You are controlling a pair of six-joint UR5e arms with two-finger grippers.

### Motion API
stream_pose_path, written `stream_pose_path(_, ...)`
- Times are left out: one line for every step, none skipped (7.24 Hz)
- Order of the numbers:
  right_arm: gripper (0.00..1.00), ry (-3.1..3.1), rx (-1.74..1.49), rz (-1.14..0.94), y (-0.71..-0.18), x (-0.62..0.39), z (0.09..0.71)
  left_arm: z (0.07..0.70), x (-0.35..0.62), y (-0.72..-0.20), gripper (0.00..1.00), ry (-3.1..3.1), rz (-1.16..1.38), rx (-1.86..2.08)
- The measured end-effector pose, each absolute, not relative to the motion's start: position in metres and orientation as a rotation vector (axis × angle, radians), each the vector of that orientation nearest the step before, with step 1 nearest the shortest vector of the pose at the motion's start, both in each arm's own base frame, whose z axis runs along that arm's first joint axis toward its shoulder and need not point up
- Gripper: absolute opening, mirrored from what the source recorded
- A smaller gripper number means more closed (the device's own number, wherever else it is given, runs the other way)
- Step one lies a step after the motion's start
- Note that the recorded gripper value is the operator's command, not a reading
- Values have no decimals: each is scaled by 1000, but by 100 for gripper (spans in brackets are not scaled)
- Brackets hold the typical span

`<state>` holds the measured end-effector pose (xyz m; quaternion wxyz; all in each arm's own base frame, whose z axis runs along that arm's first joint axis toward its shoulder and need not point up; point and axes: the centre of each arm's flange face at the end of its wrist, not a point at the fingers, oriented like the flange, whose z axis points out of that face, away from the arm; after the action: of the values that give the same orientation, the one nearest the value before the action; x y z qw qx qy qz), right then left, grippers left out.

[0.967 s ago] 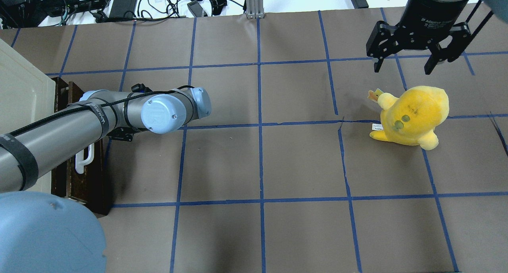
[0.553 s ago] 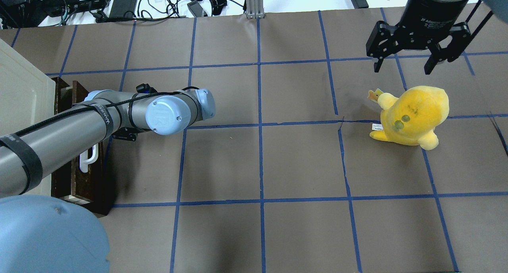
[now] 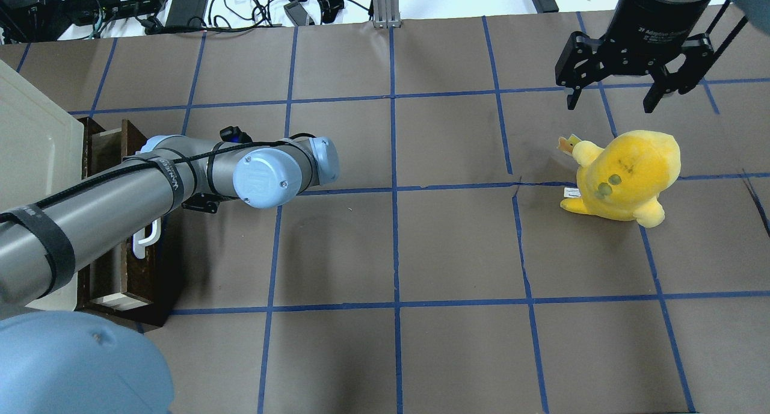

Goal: Pull drawer sideways
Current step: 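Pull the drawer outward from the cabinet with the left gripper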

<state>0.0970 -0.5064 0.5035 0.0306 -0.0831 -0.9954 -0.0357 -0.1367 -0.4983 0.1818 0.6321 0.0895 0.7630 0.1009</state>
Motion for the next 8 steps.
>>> stream_pose_path(100,-3068,-256,-110,-506,97,503,182,-141,-498,10,1746,225,212)
stream_pose_path(100,-3068,-255,-110,-506,97,503,183,-145,-498,10,1743,220,222)
stream_pose_path(100,-3068,-255,-110,-506,97,503,185,-147,-499,10,1741,218,233)
stream_pose_path(100,-3068,-255,-110,-506,97,503,186,-149,-500,10,1741,220,240)
stream_pose_path(100,-3068,-256,-110,-506,97,503,185,-150,-500,10,1741,220,247)
stream_pose_path(100,-3068,-256,-110,-506,97,503,184,-153,-499,10,1738,218,255)
stream_pose_path(100,-3068,-256,-111,-506,97,503,183,-156,-499,10,1735,214,262)
stream_pose_path(100,-3068,-255,-111,-506,97,503,183,-157,-499,10,1733,212,266)
